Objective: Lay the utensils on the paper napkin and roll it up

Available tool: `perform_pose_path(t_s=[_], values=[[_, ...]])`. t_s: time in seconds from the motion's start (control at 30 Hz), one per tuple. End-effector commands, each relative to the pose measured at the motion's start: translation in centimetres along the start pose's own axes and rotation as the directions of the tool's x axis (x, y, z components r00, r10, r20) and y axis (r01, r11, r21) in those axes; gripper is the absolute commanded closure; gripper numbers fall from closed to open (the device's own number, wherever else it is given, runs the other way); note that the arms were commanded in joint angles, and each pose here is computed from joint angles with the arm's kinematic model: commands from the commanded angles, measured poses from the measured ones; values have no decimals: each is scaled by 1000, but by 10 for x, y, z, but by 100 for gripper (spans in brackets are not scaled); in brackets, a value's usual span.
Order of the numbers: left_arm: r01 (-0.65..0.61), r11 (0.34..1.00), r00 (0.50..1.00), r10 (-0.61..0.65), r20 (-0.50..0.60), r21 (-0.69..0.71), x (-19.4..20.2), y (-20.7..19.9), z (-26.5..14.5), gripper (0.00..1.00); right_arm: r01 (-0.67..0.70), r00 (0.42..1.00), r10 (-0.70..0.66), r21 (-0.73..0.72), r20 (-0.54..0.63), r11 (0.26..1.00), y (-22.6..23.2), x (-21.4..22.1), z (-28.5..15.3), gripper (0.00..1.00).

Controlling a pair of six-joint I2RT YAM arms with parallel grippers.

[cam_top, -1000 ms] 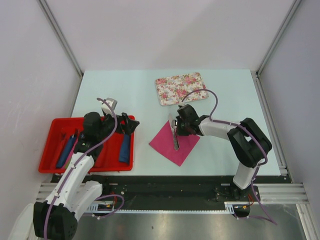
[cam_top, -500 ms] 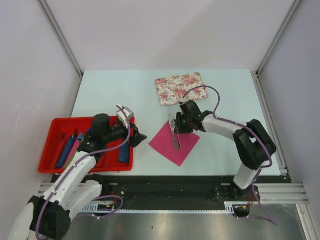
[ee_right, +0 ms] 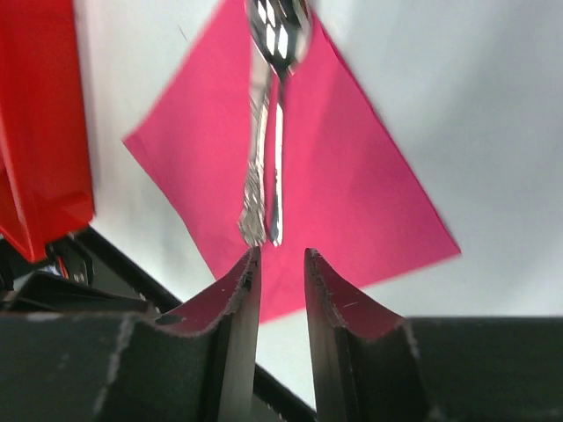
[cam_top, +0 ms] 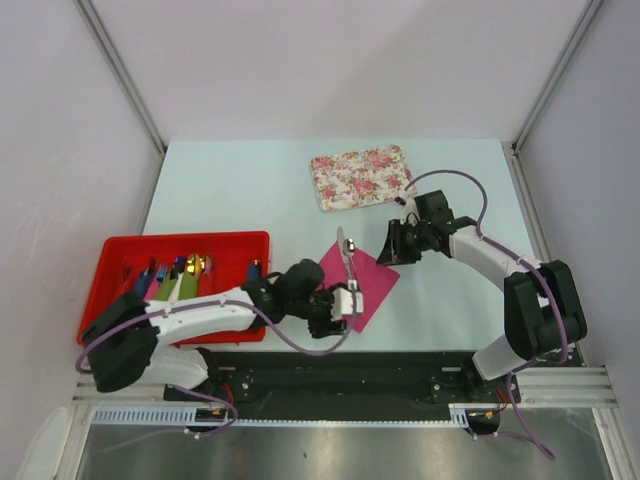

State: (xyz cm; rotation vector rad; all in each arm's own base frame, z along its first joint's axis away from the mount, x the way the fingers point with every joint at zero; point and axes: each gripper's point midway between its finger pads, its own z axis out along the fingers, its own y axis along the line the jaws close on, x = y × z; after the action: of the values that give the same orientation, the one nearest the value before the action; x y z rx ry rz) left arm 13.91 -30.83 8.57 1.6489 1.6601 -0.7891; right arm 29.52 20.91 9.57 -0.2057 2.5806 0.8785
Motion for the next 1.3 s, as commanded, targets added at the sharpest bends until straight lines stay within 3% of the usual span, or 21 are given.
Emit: perform_pose_path(t_s=[0.0, 0.23, 0.6, 0.73, 0.93, 1.27], values=[[-200, 979, 980, 201, 9, -24, -30, 1, 35, 41, 21, 999, -24, -80, -44, 997, 4, 18, -15, 70], [-307, 951, 950, 303, -78, -39, -24, -6, 74, 51, -52, 999, 52, -30, 3, 998, -23, 9, -24, 69], [-371, 928, 911, 360, -201, -19, 9, -8, 90, 61, -111, 993, 112, -19, 28, 994, -38, 3, -31, 69], [-378, 925, 900, 362, -243, -23, 18, -5, 89, 75, -115, 993, 116, -19, 26, 993, -39, 3, -30, 69], [-395, 919, 898, 389, -204, 13, 13, -14, 85, 100, -119, 993, 119, -21, 20, 993, -40, 4, -29, 70], [-390, 912, 904, 406, -134, 126, 16, -44, 62, 100, -127, 992, 127, -25, 13, 992, -40, 5, -26, 71]])
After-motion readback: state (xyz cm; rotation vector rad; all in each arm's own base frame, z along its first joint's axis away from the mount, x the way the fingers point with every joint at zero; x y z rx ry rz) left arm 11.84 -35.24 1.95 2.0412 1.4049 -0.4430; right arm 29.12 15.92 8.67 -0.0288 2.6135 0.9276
